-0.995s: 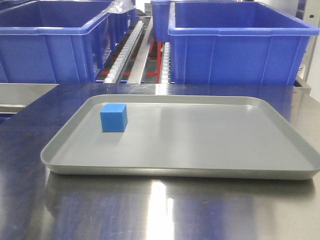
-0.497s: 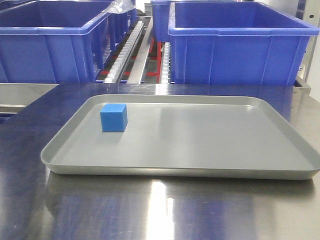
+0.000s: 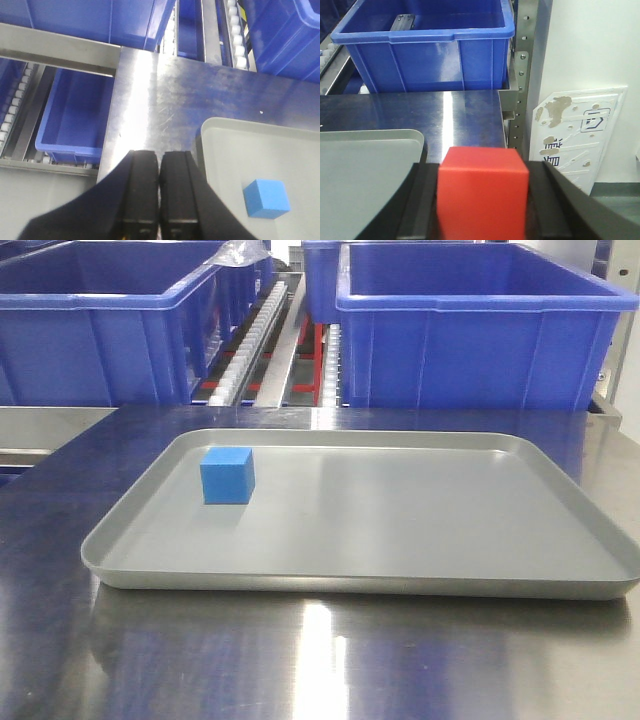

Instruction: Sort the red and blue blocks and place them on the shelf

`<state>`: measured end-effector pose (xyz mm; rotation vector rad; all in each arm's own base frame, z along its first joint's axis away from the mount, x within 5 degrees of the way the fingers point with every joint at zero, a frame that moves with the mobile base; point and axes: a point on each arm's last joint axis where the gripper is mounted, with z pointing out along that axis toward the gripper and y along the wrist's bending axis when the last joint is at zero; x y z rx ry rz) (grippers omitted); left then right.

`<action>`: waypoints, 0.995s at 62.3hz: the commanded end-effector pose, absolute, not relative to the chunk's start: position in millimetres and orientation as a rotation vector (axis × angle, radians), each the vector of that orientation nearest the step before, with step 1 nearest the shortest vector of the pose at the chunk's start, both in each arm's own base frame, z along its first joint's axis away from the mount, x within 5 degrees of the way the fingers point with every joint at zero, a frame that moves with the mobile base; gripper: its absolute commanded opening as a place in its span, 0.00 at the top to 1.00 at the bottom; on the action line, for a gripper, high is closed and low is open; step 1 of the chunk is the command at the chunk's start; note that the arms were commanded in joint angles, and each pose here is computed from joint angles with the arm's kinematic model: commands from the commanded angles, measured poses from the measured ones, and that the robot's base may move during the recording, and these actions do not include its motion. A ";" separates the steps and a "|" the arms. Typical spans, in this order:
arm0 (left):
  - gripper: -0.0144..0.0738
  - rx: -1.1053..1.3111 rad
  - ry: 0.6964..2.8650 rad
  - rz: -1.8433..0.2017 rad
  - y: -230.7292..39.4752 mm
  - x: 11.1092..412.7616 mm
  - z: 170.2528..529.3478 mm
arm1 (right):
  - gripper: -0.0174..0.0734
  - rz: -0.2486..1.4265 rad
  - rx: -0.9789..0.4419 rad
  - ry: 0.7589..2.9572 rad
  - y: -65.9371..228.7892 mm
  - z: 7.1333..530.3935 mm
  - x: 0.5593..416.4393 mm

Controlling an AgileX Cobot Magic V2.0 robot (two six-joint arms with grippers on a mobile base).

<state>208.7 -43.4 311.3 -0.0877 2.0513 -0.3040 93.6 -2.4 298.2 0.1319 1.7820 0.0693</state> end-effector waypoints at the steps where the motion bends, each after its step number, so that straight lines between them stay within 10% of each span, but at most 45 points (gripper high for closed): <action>1: 0.68 -0.061 1.918 -0.324 -45.2 209.2 334.7 | 0.74 0.059 0.121 1.665 -3.2 315.7 94.6; 45: 0.67 -0.035 2.119 -0.257 -43.4 204.3 318.3 | 0.74 0.059 0.121 1.665 -3.2 315.7 94.6; 62: 0.19 0.035 2.223 -0.211 -45.9 212.6 317.7 | 0.74 0.059 0.121 1.665 -3.2 315.7 94.6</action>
